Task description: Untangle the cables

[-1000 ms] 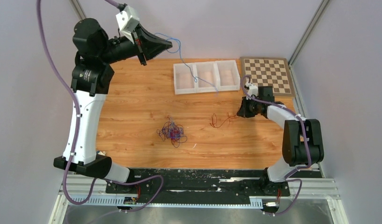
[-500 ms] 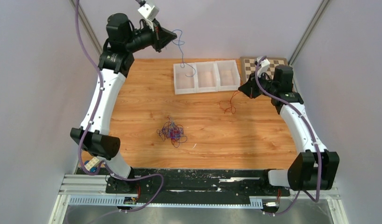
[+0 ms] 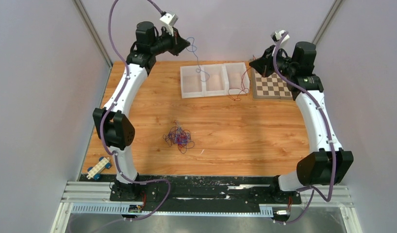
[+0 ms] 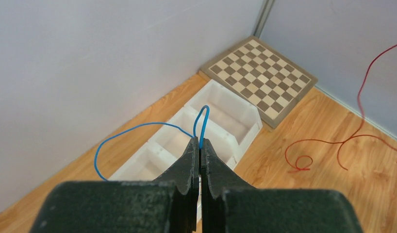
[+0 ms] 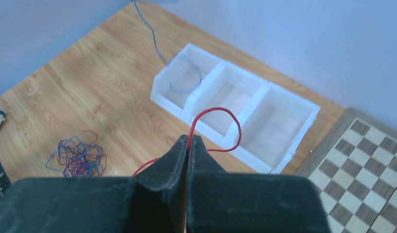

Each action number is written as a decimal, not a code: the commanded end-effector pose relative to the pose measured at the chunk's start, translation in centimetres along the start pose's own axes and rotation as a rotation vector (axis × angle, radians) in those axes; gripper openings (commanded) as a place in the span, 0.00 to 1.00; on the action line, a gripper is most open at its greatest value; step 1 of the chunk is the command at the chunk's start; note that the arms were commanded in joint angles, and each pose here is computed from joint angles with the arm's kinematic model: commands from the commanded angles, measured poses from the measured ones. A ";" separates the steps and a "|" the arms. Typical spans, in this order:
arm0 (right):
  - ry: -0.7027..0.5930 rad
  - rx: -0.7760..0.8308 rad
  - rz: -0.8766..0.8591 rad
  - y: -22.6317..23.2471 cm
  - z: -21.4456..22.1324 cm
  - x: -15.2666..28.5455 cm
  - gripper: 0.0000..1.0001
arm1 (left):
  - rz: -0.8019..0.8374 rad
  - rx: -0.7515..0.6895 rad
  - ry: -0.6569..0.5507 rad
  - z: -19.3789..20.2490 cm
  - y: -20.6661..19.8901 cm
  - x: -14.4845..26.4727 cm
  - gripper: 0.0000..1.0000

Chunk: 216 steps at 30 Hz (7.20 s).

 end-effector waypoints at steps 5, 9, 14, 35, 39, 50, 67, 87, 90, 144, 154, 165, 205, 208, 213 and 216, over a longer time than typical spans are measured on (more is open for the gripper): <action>-0.106 0.025 -0.005 0.3 -5.7 -0.7 0.00 | 0.012 0.052 0.011 4.6 1.1 -2.7 0.00; -0.109 0.037 0.015 -0.4 -5.9 -1.1 0.00 | 0.023 0.053 0.049 6.7 1.2 -3.3 0.00; -0.115 0.050 0.036 -1.1 -6.0 -1.5 0.00 | 0.019 0.034 0.102 8.7 1.7 -3.7 0.00; -0.141 0.023 0.088 -3.7 -7.1 -3.8 0.00 | 0.333 -0.144 0.318 18.1 -0.4 -6.0 0.00; -0.145 0.016 0.089 -3.9 -7.3 -4.0 0.00 | 0.432 -0.144 0.331 18.9 -2.4 -6.1 0.00; -0.140 0.012 0.086 -3.9 -7.0 -4.1 0.00 | 0.460 -0.374 0.428 20.6 -4.1 -6.7 0.00; -0.130 -0.007 0.073 -5.6 -6.8 -6.6 0.00 | 0.105 -0.135 0.534 22.6 2.8 -5.6 0.36; -0.074 -0.015 0.173 -15.4 -1.4 -15.8 0.00 | 0.091 -0.034 0.336 9.1 -0.9 0.2 1.00; -0.046 0.035 0.199 -17.1 0.6 -17.1 0.00 | 0.065 0.006 0.328 8.1 -1.0 0.8 1.00; 0.692 -0.250 -0.575 14.6 25.7 -14.0 0.88 | 0.305 0.657 0.740 26.2 -13.7 16.4 0.48; 0.833 -0.386 -0.486 15.9 32.0 -15.8 0.65 | 0.344 0.734 0.726 27.3 -14.3 15.9 0.23; 0.842 -0.210 -0.176 7.8 30.2 -11.3 0.00 | 0.370 0.578 0.641 20.5 -14.5 18.6 0.00; 0.903 0.008 0.658 -20.2 29.1 14.1 0.00 | -0.482 0.234 -0.020 -5.3 6.9 31.7 0.00; 0.899 0.005 0.659 -20.3 29.0 14.3 0.00 | -0.484 0.221 -0.025 -5.8 7.3 32.0 0.00; 0.864 -0.037 0.582 -19.1 28.7 13.4 0.00 | -0.473 0.142 -0.044 -7.6 7.1 32.2 0.00; 0.789 -0.091 0.440 -17.2 27.4 12.1 0.00 | -0.340 0.167 -0.085 -8.6 5.4 31.2 0.00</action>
Point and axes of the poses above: each gripper's point midway between its finger pads, its own x axis back along the fingers, its own y axis along the line the jaws close on, z = x × y, the point moved 5 cm from there along x, back along the fingers, and after that the axes turned 13 degrees about -x, right-handed, at the moved point
